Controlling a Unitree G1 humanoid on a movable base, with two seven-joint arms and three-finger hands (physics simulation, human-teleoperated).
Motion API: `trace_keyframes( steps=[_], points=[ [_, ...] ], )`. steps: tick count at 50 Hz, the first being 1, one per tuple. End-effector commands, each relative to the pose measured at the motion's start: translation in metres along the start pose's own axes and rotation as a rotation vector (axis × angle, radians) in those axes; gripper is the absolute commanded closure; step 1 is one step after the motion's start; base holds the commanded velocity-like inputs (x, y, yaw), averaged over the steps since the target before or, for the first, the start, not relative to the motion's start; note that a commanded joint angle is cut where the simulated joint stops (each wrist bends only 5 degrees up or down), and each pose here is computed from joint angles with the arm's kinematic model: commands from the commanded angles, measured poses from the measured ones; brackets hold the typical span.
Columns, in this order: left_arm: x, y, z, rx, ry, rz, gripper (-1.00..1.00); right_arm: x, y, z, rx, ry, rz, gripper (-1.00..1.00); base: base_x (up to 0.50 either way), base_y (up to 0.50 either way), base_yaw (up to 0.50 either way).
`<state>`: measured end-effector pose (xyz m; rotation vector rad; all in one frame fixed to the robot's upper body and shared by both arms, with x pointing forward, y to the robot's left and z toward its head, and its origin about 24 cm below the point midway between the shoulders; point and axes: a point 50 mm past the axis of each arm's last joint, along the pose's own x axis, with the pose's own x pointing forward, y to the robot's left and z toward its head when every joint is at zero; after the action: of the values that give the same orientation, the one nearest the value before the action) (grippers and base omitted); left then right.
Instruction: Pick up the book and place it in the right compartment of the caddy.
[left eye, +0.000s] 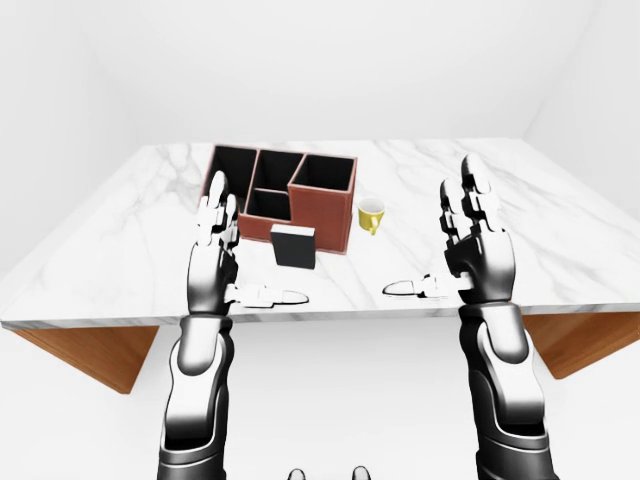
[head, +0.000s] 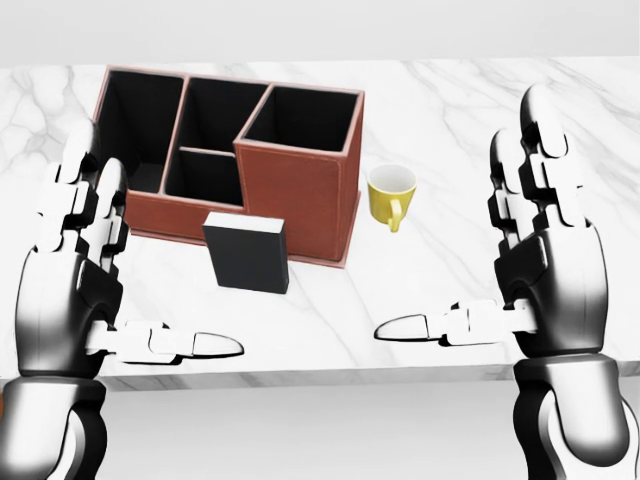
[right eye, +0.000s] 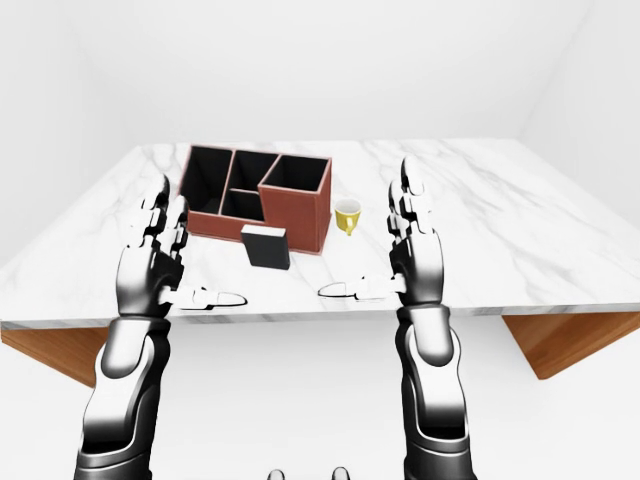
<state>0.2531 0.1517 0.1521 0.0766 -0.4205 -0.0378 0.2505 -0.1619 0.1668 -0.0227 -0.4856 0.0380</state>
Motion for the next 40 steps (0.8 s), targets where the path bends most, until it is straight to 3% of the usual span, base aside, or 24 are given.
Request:
trace_keyframes(
  steps=[1, 24, 40],
  points=[
    [0.0017, 0.0003, 0.0031, 0.003, -0.015, 0.0, -1.0, 0.0011, 0.0003, 0.0027, 0.009, -0.013, -0.001, -1.0, 0.4, 0.0, 0.0],
    [0.0007, -0.0002, 0.003, 0.013, -0.013, -0.006, -1.0, 0.0003, 0.0037, 0.0034, 0.017, -0.016, 0.011, -1.0, 0.39, 0.0, 0.0],
    [-0.0001, -0.0001, 0.0026, 0.015, -0.01, -0.008, -1.0, -0.0005, 0.0027, 0.0036, 0.006, -0.015, 0.011, -1.0, 0.12, 0.0, 0.0]
  ],
)
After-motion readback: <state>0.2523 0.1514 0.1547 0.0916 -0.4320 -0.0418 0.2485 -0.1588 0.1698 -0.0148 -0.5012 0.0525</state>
